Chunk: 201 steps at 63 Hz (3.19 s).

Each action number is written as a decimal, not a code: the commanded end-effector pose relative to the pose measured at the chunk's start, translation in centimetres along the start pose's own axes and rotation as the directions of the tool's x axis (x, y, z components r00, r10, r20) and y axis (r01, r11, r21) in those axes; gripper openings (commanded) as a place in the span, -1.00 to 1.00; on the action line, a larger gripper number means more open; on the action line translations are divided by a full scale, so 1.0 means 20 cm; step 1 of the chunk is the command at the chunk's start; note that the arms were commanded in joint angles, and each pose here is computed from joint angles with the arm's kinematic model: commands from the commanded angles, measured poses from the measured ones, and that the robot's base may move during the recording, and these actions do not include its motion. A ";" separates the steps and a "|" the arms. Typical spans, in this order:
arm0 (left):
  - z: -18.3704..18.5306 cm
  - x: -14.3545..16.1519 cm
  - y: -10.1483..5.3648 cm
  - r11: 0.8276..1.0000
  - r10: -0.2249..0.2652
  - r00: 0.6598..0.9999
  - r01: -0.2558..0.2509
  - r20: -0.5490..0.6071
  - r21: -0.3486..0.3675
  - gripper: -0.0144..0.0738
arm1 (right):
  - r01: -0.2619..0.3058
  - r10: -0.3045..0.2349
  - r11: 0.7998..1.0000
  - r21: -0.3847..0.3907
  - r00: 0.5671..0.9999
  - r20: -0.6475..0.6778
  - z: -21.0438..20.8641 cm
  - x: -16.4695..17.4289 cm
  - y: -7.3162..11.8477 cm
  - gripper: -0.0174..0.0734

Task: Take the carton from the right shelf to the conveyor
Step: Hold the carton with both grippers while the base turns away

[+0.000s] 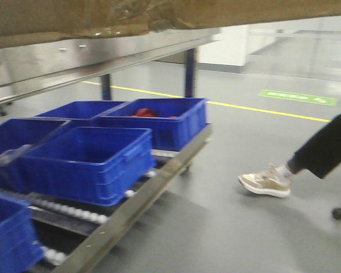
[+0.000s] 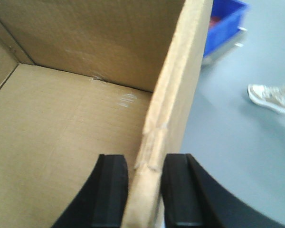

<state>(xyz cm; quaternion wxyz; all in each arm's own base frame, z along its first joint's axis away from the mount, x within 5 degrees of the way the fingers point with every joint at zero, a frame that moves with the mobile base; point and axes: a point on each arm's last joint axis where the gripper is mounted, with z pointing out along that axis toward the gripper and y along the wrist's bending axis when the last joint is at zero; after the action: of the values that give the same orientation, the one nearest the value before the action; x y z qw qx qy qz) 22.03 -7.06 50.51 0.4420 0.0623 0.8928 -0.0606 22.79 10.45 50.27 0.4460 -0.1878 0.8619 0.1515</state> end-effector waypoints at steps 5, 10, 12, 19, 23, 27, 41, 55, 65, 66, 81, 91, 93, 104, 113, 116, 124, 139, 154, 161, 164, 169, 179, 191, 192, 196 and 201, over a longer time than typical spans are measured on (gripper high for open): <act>-0.03 -0.01 0.00 1.000 0.021 0.999 -0.021 0.035 -0.006 -0.69 | 0.027 -0.026 1.000 -0.012 0.997 0.070 -0.05 -0.03 0.01 -0.77; -0.03 -0.01 0.00 1.000 0.021 0.999 -0.021 0.035 -0.006 -0.69 | 0.027 -0.026 1.000 -0.012 0.997 0.070 -0.05 -0.03 0.01 -0.77; -0.03 -0.01 0.00 1.000 0.021 0.999 -0.021 0.035 -0.006 -0.69 | 0.027 -0.026 1.000 -0.012 0.997 0.070 -0.05 -0.03 0.01 -0.77; -0.03 -0.01 0.00 1.000 0.021 0.999 -0.021 0.035 -0.006 -0.69 | 0.027 -0.026 1.000 -0.012 0.997 0.070 -0.05 -0.03 0.01 -0.77; -0.03 -0.01 0.00 1.000 0.021 0.999 -0.021 0.035 -0.006 -0.69 | 0.027 -0.026 1.000 -0.012 0.997 0.070 -0.05 -0.03 0.01 -0.77; -0.03 -0.01 0.00 1.000 0.021 0.999 -0.021 0.035 -0.006 -0.69 | 0.027 -0.026 1.000 -0.012 0.997 0.070 -0.05 -0.03 0.01 -0.77; -0.03 -0.01 0.00 1.000 0.021 0.999 -0.021 0.035 -0.006 -0.69 | 0.027 -0.026 1.000 -0.012 0.997 0.070 -0.05 -0.03 0.01 -0.77; -0.03 -0.01 0.00 1.000 0.021 0.999 -0.021 0.035 -0.006 -0.69 | 0.027 -0.026 1.000 -0.012 0.997 0.070 -0.05 -0.03 0.01 -0.77; -0.03 -0.01 0.00 1.000 0.021 0.999 -0.021 0.035 -0.006 -0.69 | 0.027 -0.026 1.000 -0.012 0.997 0.070 -0.05 -0.03 0.01 -0.77; -0.03 -0.01 0.00 1.000 0.021 0.999 -0.021 0.035 -0.006 -0.69 | 0.027 -0.026 1.000 -0.012 0.997 0.070 -0.05 -0.03 0.01 -0.77; -0.03 -0.01 0.00 1.000 0.021 0.999 -0.021 0.035 -0.006 -0.69 | 0.027 -0.026 1.000 -0.012 0.997 0.070 -0.05 -0.03 0.01 -0.77; -0.03 -0.01 0.00 1.000 0.021 0.999 -0.021 0.035 -0.006 -0.69 | 0.027 -0.026 1.000 -0.012 0.997 0.070 -0.05 -0.03 0.01 -0.77; -0.03 -0.01 0.00 1.000 0.021 0.999 -0.021 0.035 -0.006 -0.69 | 0.027 -0.026 1.000 -0.012 0.997 0.070 -0.05 -0.03 0.01 -0.77; -0.03 -0.01 0.00 1.000 0.021 0.999 -0.021 0.035 -0.006 -0.69 | 0.027 -0.026 1.000 -0.012 0.997 0.070 -0.05 -0.03 0.01 -0.77; -0.03 -0.01 0.00 1.000 0.021 0.999 -0.021 0.035 -0.006 -0.69 | 0.027 -0.026 1.000 -0.012 0.997 0.070 -0.05 -0.03 0.01 -0.77; -0.03 -0.01 0.00 1.000 0.021 0.999 -0.021 0.035 -0.006 -0.69 | 0.027 -0.026 1.000 -0.012 0.997 0.070 -0.05 -0.03 0.01 -0.77; -0.03 -0.01 0.00 1.000 0.021 0.999 -0.021 0.035 -0.006 -0.69 | 0.027 -0.026 1.000 -0.012 0.997 0.070 -0.05 -0.03 0.01 -0.77; -0.03 -0.01 0.00 1.000 0.021 0.999 -0.021 0.035 -0.006 -0.69 | 0.027 -0.026 1.000 -0.012 0.997 0.070 -0.05 -0.03 0.01 -0.77; -0.03 -0.01 0.00 1.000 0.021 0.999 -0.021 0.035 -0.006 -0.69 | 0.027 -0.026 1.000 -0.012 0.997 0.070 -0.05 -0.03 0.01 -0.77; -0.03 -0.01 0.00 1.000 0.021 0.999 -0.021 0.035 -0.006 -0.69 | 0.027 -0.026 1.000 -0.012 0.997 0.070 -0.05 -0.03 0.01 -0.77; -0.03 -0.01 0.00 1.000 0.021 0.999 -0.021 0.035 -0.006 -0.69 | 0.027 -0.026 1.000 -0.012 0.997 0.070 -0.05 -0.03 0.01 -0.77; -0.03 -0.01 0.00 1.000 0.021 0.999 -0.021 0.035 -0.006 -0.69 | 0.027 -0.026 1.000 -0.012 0.997 0.070 -0.05 -0.03 0.01 -0.77; -0.03 -0.01 0.00 1.000 0.021 0.999 -0.021 0.035 -0.006 -0.69 | 0.027 -0.026 1.000 -0.012 0.997 0.070 -0.05 -0.03 0.01 -0.77; -0.03 -0.01 0.00 1.000 0.021 0.999 -0.021 0.035 -0.006 -0.69 | 0.027 -0.026 1.000 -0.012 0.997 0.070 -0.05 -0.03 0.01 -0.77; -0.03 -0.01 0.00 1.000 0.021 0.999 -0.021 0.035 -0.006 -0.69 | 0.027 -0.026 1.000 -0.012 0.997 0.070 -0.05 -0.03 0.01 -0.77; -0.03 -0.01 0.00 1.000 0.021 0.999 -0.021 0.035 -0.006 -0.69 | 0.027 -0.026 1.000 -0.012 0.997 0.070 -0.05 -0.03 0.01 -0.77; -0.03 -0.01 0.00 1.000 0.021 0.999 -0.021 0.035 -0.006 -0.69 | 0.027 -0.026 1.000 -0.012 0.997 0.070 -0.05 -0.03 0.01 -0.77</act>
<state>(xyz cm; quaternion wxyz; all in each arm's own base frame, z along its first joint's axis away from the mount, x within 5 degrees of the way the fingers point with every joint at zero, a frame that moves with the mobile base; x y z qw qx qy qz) 21.97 -7.00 50.53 0.4424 0.0620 0.8927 -0.0589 22.79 10.46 50.27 0.4458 -0.1878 0.8618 0.1525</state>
